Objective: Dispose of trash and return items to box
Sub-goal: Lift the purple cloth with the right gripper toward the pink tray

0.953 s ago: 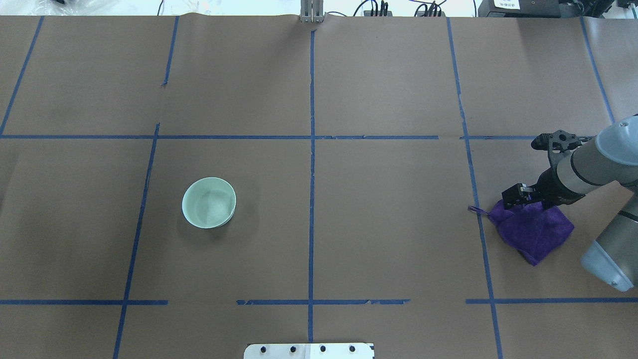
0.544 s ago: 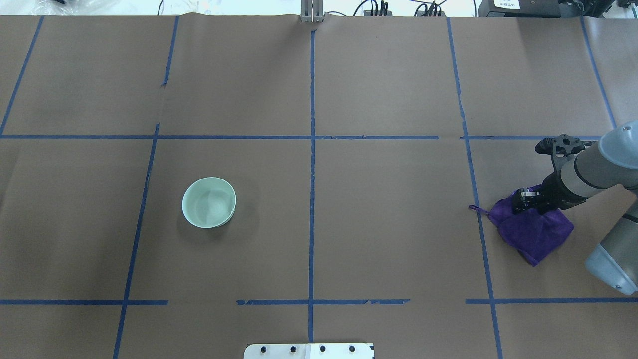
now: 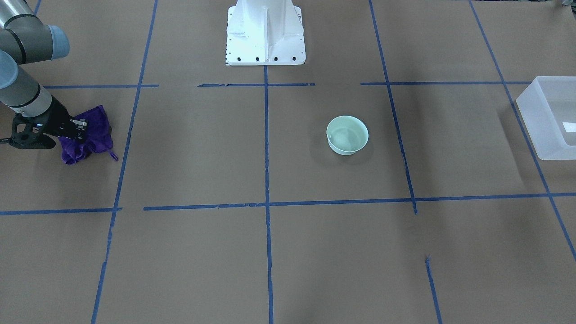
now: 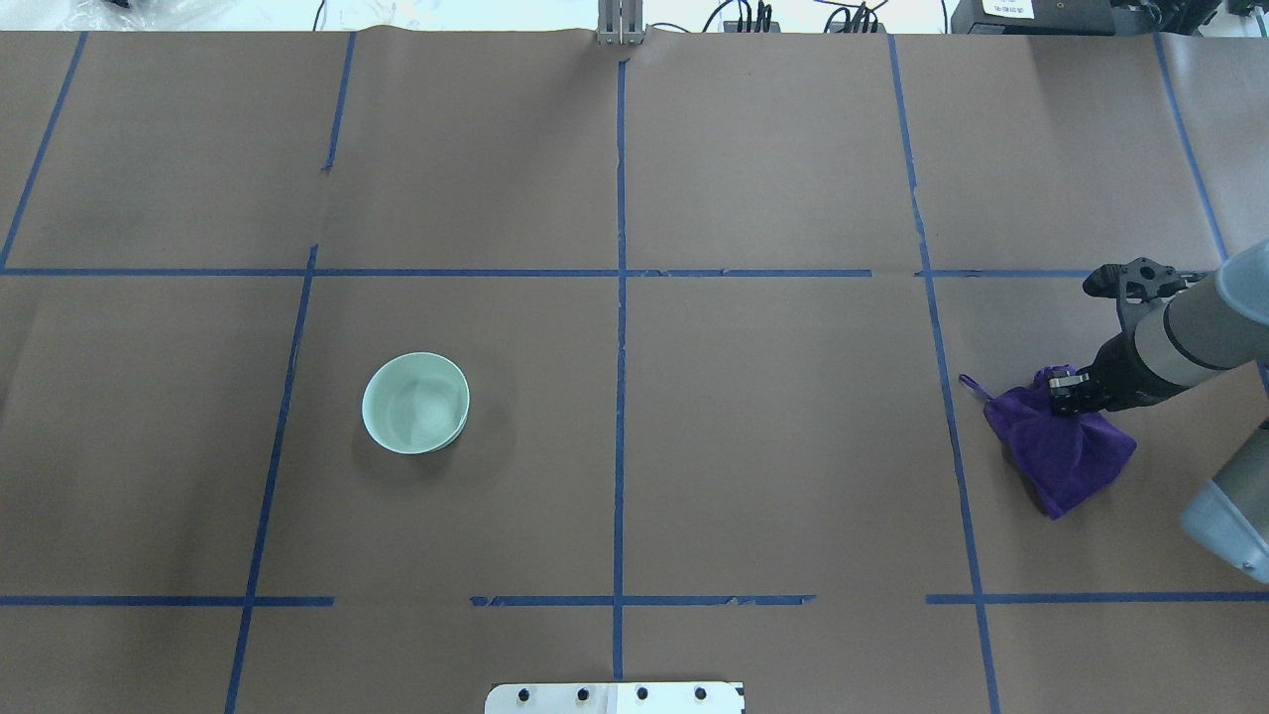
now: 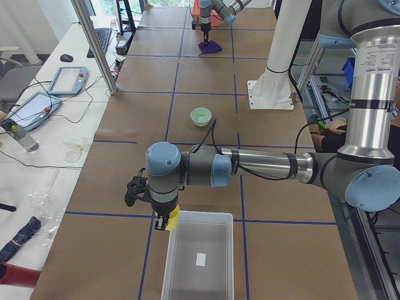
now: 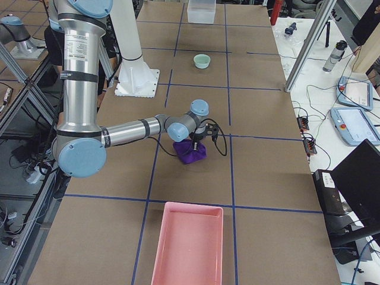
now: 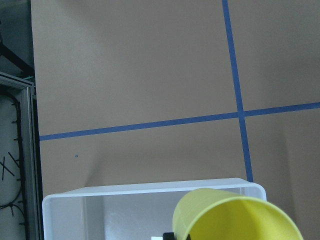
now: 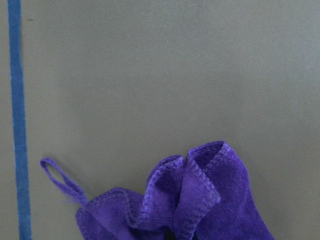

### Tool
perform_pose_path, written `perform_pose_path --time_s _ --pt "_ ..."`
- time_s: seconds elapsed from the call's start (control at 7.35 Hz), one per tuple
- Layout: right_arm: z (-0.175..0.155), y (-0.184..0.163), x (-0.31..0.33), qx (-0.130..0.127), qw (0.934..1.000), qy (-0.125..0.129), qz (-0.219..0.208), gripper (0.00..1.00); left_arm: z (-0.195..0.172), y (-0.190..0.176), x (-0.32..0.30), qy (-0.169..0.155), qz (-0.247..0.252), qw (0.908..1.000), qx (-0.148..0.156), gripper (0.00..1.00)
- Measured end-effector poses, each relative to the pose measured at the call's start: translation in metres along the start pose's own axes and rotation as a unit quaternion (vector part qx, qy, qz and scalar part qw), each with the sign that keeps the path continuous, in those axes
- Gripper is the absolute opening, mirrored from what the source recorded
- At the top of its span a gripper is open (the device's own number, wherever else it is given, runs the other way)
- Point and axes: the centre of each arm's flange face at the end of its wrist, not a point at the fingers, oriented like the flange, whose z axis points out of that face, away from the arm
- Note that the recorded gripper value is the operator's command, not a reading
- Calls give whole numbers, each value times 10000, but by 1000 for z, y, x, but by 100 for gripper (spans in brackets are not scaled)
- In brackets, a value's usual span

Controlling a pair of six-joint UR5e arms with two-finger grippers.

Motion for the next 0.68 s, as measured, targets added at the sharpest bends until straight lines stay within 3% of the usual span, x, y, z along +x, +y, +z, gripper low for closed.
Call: perform_pose_path --time_s 0.27,0.68 --pt "-50 -3 3 154 9995 -14 261 0 16 13 -10 33 -83 9999 -76 0" --pt "-127 -6 6 421 9973 59 592 0 44 61 -20 166 -293 9990 -283 0"
